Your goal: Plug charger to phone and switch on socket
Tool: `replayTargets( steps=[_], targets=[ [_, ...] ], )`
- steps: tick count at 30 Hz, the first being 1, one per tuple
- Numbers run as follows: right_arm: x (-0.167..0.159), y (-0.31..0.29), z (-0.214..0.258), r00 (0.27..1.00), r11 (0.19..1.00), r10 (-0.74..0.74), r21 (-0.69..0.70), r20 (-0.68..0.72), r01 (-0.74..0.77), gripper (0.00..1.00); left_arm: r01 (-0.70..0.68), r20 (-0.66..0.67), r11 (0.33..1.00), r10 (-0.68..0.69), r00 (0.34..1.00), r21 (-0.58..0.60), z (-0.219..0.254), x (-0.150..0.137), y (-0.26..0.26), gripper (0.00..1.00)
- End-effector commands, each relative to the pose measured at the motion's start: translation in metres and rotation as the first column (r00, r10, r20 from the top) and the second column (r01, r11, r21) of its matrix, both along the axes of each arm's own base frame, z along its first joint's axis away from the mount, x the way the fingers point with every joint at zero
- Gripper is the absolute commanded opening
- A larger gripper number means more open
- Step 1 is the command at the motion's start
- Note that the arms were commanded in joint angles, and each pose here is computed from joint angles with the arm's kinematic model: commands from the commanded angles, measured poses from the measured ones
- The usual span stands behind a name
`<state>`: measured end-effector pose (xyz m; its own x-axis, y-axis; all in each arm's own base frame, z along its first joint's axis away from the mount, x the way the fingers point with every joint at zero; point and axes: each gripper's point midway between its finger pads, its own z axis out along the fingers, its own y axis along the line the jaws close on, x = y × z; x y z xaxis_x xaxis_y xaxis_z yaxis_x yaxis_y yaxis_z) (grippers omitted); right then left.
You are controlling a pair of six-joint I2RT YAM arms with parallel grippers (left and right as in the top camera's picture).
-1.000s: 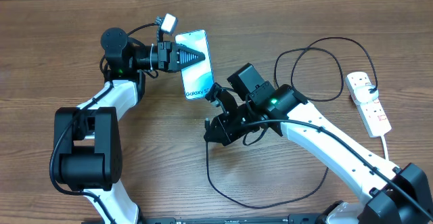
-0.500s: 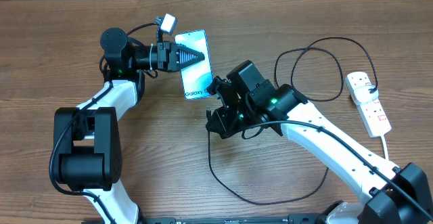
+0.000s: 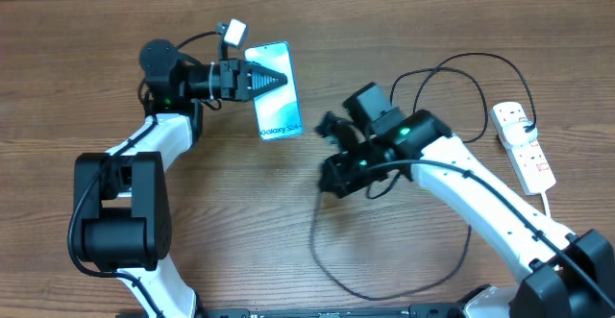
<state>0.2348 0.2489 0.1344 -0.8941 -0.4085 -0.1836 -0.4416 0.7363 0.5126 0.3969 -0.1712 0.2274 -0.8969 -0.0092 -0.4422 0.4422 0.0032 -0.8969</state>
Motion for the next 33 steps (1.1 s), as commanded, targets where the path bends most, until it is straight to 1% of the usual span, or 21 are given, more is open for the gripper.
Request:
replayTargets(
  steps=[1, 2, 3, 7, 8, 9, 11, 12, 13, 14, 16, 17, 18, 19, 20, 22, 24, 25, 30, 32, 33],
  targets=[
    [0.038, -0.07, -0.026, 0.964, 0.91, -0.209, -0.329, 0.163, 0.253, 0.04, -0.029, 0.05, 1.0, 0.029, 0.998, 0.003, 0.005, 0.005, 0.019, 0.04],
    [0.042, -0.076, -0.033, 0.954, 0.89, -0.235, -0.353, 0.187, 0.288, 0.06, -0.034, 0.05, 0.999, 0.034, 0.998, 0.003, 0.005, 0.006, 0.02, 0.04],
    [0.044, -0.076, -0.037, 0.951, 0.89, -0.236, -0.348, 0.198, 0.293, 0.08, -0.034, 0.05, 0.999, 0.034, 0.998, 0.003, 0.005, 0.006, 0.021, 0.04],
    [0.059, -0.067, -0.051, 0.917, 0.88, -0.326, -0.282, 0.229, 0.383, 0.14, -0.034, 0.05, 0.999, 0.034, 0.998, 0.003, 0.005, 0.006, 0.02, 0.04],
    [0.062, -0.066, -0.054, 0.907, 0.871, -0.355, -0.274, 0.225, 0.409, 0.25, -0.034, 0.05, 0.999, 0.034, 0.998, 0.003, 0.005, 0.006, 0.02, 0.04],
    [0.064, -0.065, -0.058, 0.899, 0.862, -0.38, -0.271, 0.217, 0.429, 0.4, -0.034, 0.05, 0.999, 0.034, 0.998, 0.003, 0.005, 0.006, 0.02, 0.04],
    [0.067, -0.063, -0.062, 0.888, 0.851, -0.408, -0.265, 0.211, 0.454, 0.53, -0.034, 0.05, 0.999, 0.034, 0.998, 0.003, 0.005, 0.006, 0.02, 0.04],
    [0.071, -0.061, -0.063, 0.881, 0.846, -0.422, -0.255, 0.212, 0.467, 0.75, -0.034, 0.05, 0.999, 0.034, 0.998, 0.003, 0.005, 0.006, 0.02, 0.04],
    [0.075, -0.059, -0.063, 0.872, 0.841, -0.439, -0.243, 0.218, 0.484, 0.84, -0.034, 0.05, 0.999, 0.034, 0.998, 0.003, 0.005, 0.006, 0.02, 0.04],
    [0.079, -0.059, -0.063, 0.86, 0.831, -0.457, -0.234, 0.228, 0.504, 0.88, -0.034, 0.05, 0.999, 0.034, 0.998, 0.003, 0.005, 0.006, 0.02, 0.04],
    [0.087, -0.067, -0.064, 0.786, 0.751, -0.568, -0.236, 0.245, 0.617, 0.89, -0.034, 0.049, 0.999, 0.034, 0.998, 0.003, 0.005, 0.006, 0.02, 0.04],
    [0.088, -0.072, -0.065, 0.751, 0.711, -0.612, -0.244, 0.247, 0.66, 0.88, -0.034, 0.049, 0.999, 0.034, 0.998, 0.003, 0.005, 0.006, 0.02, 0.04],
    [0.087, -0.079, -0.069, 0.696, 0.645, -0.676, -0.263, 0.242, 0.717, 0.87, -0.034, 0.048, 0.999, 0.034, 0.998, 0.003, 0.005, 0.006, 0.02, 0.04],
    [0.085, -0.082, -0.073, 0.66, 0.603, -0.714, -0.276, 0.232, 0.749, 0.84, -0.034, 0.045, 0.999, 0.034, 0.998, 0.003, 0.005, 0.006, 0.02, 0.04],
    [0.084, -0.082, -0.079, 0.627, 0.565, -0.749, -0.289, 0.213, 0.773, 0.79, -0.034, 0.043, 0.999, 0.034, 0.999, 0.003, 0.005, 0.006, 0.02, 0.04],
    [0.082, -0.082, -0.093, 0.59, 0.52, -0.785, -0.317, 0.189, 0.793, 0.69, -0.034, 0.036, 0.999, 0.034, 0.999, 0.003, 0.005, 0.006, 0.02, 0.04],
    [0.08, -0.079, -0.108, 0.588, 0.51, -0.79, -0.348, 0.172, 0.787, 0.66, -0.034, 0.018, 0.999, 0.034, 0.999, 0.003, 0.005, 0.006, 0.02, 0.04],
    [0.079, -0.075, -0.116, 0.595, 0.516, -0.787, -0.357, 0.16, 0.778, 0.63, -0.034, 0.009, 0.999, 0.034, 0.999, 0.003, 0.005, 0.006, 0.02, 0.04],
    [0.082, -0.066, -0.137, 0.593, 0.513, -0.791, -0.363, 0.153, 0.778, 0.61, -0.034, -0.023, 0.999, 0.034, 0.999, 0.003, 0.005, 0.006, 0.02, 0.04],
    [0.084, -0.067, -0.137, 0.588, 0.507, -0.793, -0.36, 0.162, 0.783, 0.58, -0.034, -0.027, 0.999, 0.034, 0.999, 0.002, 0.005, 0.006, 0.02, 0.04],
    [0.085, -0.069, -0.137, 0.581, 0.497, -0.796, -0.361, 0.173, 0.789, 0.55, -0.034, -0.027, 0.999, 0.034, 0.999, 0.002, 0.005, 0.006, 0.02, 0.04]
  ],
)
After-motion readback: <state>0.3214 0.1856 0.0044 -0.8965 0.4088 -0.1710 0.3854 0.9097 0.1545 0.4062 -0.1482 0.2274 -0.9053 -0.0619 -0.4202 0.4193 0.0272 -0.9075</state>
